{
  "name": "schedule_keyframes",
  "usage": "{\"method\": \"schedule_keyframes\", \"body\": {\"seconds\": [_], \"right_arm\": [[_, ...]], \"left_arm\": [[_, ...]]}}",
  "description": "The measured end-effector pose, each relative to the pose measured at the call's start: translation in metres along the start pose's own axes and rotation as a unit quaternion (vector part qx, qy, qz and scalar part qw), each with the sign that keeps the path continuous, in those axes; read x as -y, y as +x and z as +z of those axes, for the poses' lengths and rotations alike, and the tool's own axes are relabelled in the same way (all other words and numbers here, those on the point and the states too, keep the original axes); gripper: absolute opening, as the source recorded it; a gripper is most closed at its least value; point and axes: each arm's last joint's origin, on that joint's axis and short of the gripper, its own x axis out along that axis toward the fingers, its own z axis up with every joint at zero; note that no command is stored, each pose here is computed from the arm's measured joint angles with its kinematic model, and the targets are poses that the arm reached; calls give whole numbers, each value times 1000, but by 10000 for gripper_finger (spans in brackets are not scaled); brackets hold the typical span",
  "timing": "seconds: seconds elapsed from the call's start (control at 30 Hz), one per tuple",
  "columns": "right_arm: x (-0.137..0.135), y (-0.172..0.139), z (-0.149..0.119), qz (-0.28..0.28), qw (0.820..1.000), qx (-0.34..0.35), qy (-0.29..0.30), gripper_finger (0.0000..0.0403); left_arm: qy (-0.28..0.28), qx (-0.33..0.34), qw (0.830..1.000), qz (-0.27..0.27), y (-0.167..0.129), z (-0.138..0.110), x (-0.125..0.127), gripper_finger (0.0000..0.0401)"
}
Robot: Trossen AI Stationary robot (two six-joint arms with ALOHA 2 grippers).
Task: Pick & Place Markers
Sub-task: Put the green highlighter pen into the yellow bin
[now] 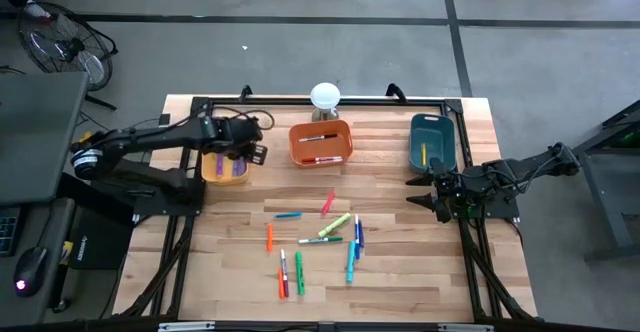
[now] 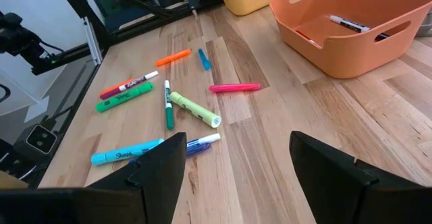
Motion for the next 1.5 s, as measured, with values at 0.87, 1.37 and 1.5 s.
{"method": "schedule_keyframes", "body": {"seconds": [0.87, 1.37, 1.5], "right_arm": [[0, 0, 0, -1, 1000, -2, 0, 252], [0, 2, -1, -5, 1000, -10, -3, 252], [0, 2, -1, -4, 1000, -9, -3, 252]], "left_arm": [[-89, -133, 975, -152, -34, -111, 88, 166], [-105, -192, 969, -111, -45, -158, 186, 166], [-107, -196, 969, -110, -47, -172, 202, 166]]}}
